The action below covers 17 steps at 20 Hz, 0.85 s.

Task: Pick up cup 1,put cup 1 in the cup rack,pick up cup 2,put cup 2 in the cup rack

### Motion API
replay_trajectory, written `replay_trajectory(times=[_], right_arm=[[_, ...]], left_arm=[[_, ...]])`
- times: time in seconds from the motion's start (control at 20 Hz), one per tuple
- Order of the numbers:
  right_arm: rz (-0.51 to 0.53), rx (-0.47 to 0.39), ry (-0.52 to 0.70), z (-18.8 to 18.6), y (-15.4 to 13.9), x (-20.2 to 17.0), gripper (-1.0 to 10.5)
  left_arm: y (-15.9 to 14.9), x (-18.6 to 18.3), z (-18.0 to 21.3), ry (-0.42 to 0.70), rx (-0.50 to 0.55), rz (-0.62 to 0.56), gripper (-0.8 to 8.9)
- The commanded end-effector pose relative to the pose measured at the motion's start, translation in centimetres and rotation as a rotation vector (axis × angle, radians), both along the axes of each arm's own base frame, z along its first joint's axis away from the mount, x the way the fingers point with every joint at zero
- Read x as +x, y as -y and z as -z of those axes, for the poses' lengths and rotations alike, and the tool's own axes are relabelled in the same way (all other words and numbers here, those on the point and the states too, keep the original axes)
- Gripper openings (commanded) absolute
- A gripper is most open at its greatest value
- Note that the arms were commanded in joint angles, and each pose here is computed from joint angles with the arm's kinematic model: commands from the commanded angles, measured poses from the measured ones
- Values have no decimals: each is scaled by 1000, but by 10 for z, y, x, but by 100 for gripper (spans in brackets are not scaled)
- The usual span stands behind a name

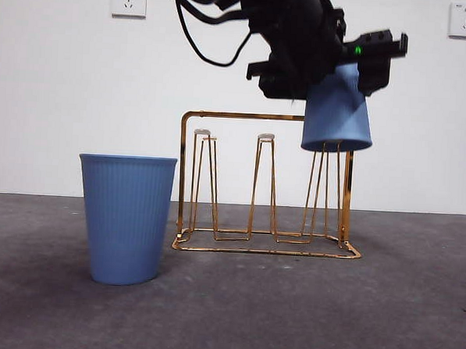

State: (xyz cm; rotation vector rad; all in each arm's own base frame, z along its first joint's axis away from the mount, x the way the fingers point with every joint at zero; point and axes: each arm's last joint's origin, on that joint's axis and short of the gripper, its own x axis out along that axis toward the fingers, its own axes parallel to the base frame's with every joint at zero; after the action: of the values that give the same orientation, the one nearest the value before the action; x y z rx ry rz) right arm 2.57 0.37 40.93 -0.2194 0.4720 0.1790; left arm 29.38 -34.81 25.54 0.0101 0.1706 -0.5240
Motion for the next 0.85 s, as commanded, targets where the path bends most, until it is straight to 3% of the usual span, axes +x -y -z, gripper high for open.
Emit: replay_trajectory(times=[0.05,0.85], right_arm=[[4,10,0,1,0,1,284],[1,9,3,1,-1,1,283]], left_arm=[[2,4,12,-15,20,-4,-8],[13,7,74,-211,91,-1,-8]])
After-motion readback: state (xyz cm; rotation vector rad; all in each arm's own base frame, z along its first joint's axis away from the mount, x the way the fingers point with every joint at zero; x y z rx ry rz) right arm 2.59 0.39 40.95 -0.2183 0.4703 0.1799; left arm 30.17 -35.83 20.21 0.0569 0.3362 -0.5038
